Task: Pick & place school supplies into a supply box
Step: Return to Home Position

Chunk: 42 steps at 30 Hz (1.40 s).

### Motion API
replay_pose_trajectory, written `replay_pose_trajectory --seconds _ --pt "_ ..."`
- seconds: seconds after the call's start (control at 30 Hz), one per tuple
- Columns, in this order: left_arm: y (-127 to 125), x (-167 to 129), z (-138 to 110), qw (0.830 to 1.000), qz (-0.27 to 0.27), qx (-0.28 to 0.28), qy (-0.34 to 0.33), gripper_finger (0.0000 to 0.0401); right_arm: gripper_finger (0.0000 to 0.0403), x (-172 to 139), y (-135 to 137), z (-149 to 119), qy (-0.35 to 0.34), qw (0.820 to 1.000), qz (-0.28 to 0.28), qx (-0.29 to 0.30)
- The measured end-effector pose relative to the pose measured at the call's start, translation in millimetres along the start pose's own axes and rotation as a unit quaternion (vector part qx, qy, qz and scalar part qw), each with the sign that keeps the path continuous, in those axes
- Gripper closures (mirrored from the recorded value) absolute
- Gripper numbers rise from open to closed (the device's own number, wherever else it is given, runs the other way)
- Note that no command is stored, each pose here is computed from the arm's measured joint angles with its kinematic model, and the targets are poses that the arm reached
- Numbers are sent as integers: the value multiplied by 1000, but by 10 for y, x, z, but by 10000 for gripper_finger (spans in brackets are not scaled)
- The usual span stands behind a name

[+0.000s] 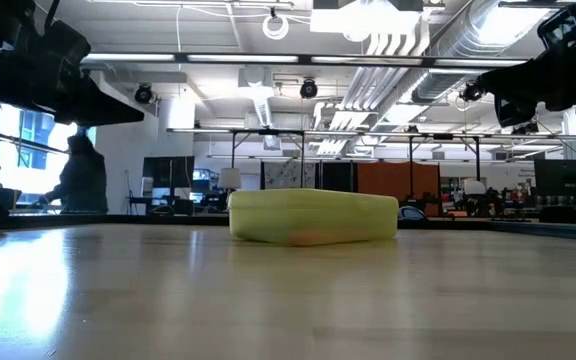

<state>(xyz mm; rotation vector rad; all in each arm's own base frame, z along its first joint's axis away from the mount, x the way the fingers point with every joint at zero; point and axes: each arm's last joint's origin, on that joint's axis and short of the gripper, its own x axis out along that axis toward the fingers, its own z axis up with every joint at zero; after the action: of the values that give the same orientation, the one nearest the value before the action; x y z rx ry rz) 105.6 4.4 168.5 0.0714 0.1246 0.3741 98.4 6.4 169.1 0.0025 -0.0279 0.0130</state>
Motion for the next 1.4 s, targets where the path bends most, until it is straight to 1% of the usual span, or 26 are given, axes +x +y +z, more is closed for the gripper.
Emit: replay_pose_trajectory --seconds 0.1,0.83,1.07,1.4 --pt "0 0 0 1000 0 0 0 345 402 0 0 1 -1 1000 0 13" --pt "4 -7 6 1000 1 -1 -3 345 402 0 -1 -1 0 1000 -1 10" --pt "3 -6 -17 1000 0 4 9 345 402 0 -1 -1 0 1000 -1 10" --pt "3 -6 -14 1000 0 4 7 345 402 1 -1 -2 0 1000 -1 10"
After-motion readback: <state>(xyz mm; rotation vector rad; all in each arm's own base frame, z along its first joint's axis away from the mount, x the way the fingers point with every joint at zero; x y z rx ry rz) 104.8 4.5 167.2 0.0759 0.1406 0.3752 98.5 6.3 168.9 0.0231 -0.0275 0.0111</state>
